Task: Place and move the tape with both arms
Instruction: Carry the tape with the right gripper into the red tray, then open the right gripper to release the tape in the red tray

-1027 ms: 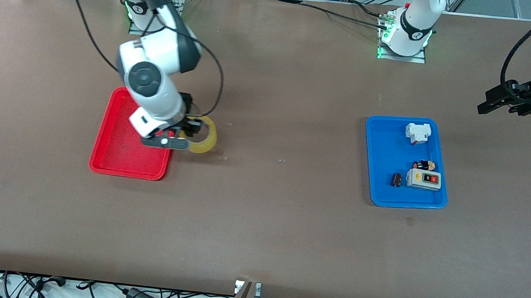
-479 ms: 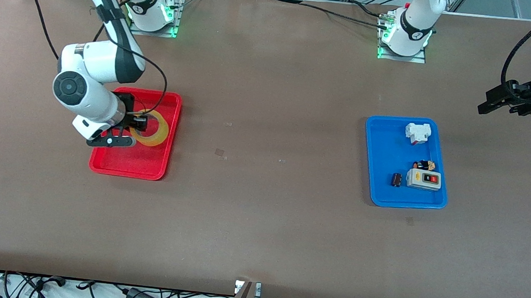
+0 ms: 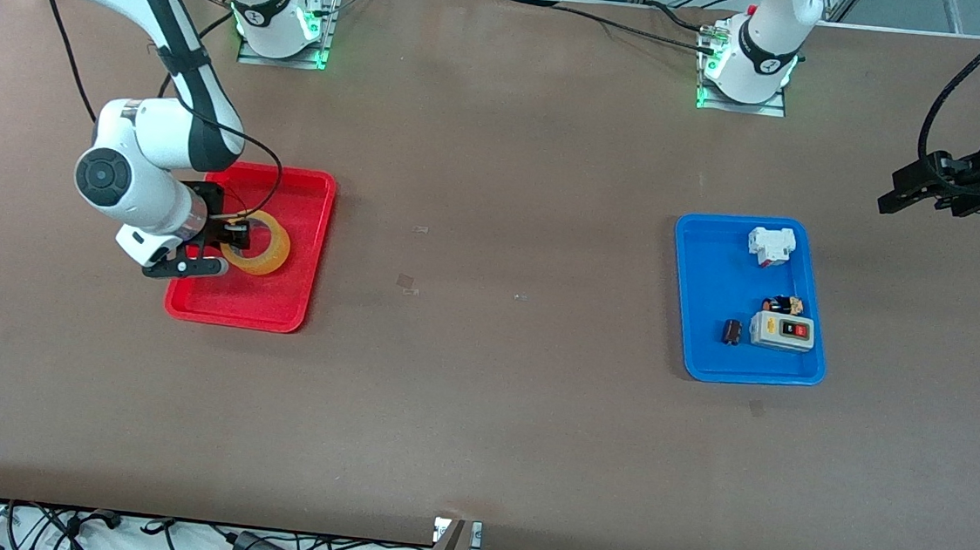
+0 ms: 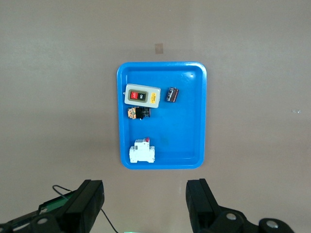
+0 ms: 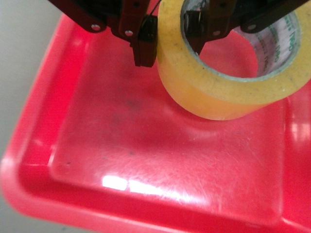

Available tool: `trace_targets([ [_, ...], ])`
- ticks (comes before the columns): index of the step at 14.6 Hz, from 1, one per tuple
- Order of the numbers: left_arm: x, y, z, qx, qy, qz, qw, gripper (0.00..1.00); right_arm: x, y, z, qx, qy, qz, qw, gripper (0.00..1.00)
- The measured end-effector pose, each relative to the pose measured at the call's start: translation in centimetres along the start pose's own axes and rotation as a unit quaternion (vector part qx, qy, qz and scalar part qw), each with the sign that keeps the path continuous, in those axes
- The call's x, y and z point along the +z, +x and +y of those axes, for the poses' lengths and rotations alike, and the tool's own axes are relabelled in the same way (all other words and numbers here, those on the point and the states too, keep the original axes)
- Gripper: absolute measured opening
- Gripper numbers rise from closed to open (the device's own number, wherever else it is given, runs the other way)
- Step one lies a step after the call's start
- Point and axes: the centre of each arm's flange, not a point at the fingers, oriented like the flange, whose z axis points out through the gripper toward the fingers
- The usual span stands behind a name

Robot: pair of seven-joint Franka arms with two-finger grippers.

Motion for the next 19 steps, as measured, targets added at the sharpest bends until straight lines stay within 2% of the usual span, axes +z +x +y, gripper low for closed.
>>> trace_targets([
  [5,0.0,0.0,0.0,0.000,0.000,0.001,1.000,1.00,1.6,-0.2,0.2,-0.006,0.002,-0.007,1.000,0.26],
  [7,0.0,0.0,0.1,0.001,0.000,0.001,1.000,1.00,1.7,-0.2,0.3,-0.006,0.002,-0.008,1.000,0.30],
  [10,0.0,0.0,0.1,0.001,0.000,0.001,1.000,1.00,1.1,-0.1,0.9,-0.001,0.002,-0.001,1.000,0.59],
  [13,0.0,0.0,0.1,0.001,0.000,0.001,1.000,1.00,-2.8,1.1,1.3,0.002,-0.002,0.035,0.999,0.96],
  [14,0.0,0.0,0.1,0.001,0.000,0.001,1.000,1.00,-4.9,1.5,1.5,0.003,-0.004,0.046,0.999,0.99],
  [19,0.0,0.0,0.2,0.001,0.000,0.001,1.000,1.00,-18.5,1.5,2.7,0.046,-0.011,0.070,0.996,0.99],
])
